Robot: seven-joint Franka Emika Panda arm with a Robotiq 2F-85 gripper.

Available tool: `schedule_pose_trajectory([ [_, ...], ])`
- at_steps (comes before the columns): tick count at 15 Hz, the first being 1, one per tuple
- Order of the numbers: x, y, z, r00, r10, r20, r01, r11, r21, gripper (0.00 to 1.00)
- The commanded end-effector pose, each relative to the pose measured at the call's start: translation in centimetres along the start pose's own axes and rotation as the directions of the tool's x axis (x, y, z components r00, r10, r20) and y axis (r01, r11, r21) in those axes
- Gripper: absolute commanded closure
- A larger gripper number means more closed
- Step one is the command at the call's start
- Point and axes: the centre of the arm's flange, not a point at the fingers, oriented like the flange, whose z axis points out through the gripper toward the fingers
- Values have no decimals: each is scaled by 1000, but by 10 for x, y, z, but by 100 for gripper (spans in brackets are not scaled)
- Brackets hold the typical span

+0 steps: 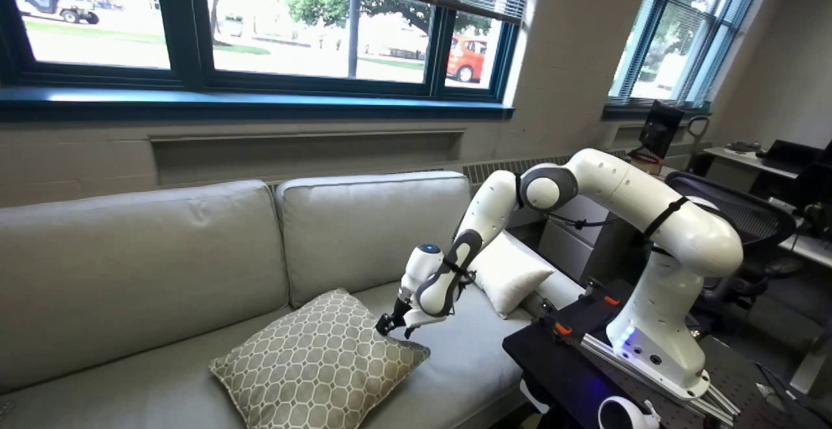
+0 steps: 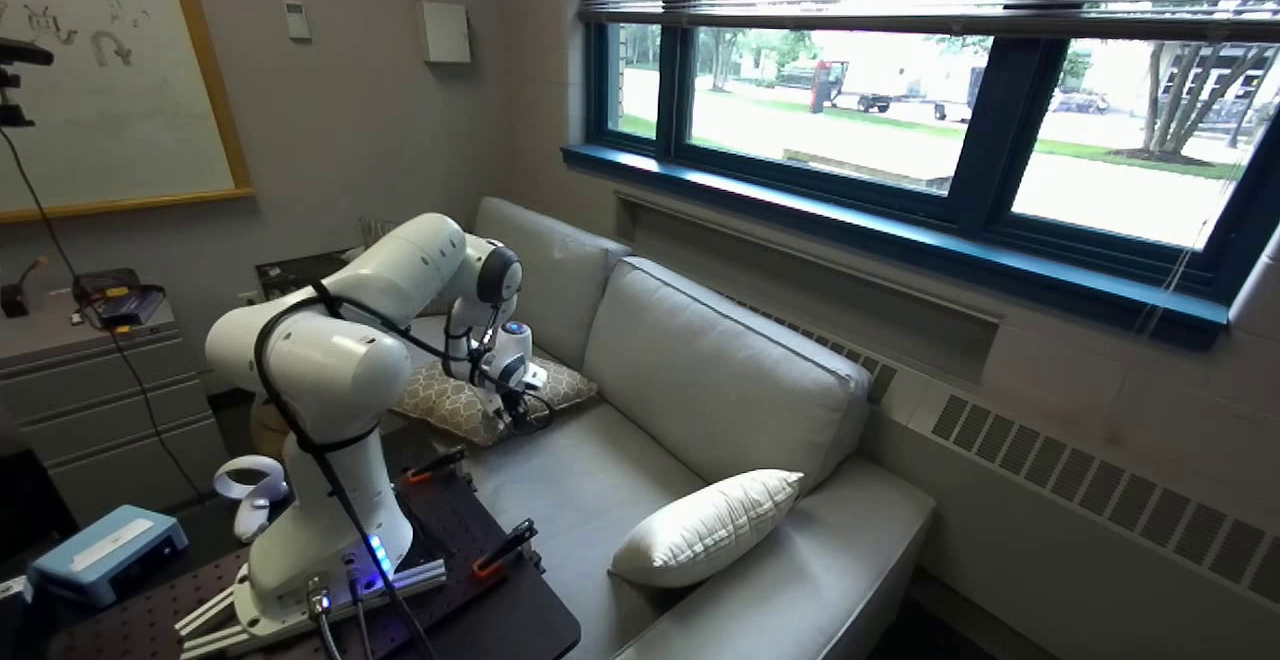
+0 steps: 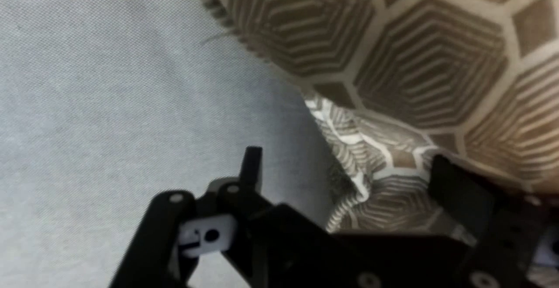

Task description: Put the pillows upright against the armrest

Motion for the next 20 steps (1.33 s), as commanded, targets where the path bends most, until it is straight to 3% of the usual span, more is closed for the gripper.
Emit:
schedule_pose_trajectory([
  [1, 11, -26, 5, 994, -36, 99, 21, 988, 153, 0],
  [6, 17, -55, 0, 982, -85, 167, 36, 960, 277, 0],
  [13, 28, -52, 14, 970, -77, 230, 6, 956, 292, 0],
  [14, 29, -52, 16, 969, -77, 235, 5, 957, 291, 25],
  [15, 30, -53, 19, 967, -77, 242, 4, 957, 291, 25],
  [17, 32, -54, 23, 965, -68, 253, -9, 958, 288, 36],
  [20, 37, -51, 29, 961, -53, 270, -26, 959, 282, 61],
])
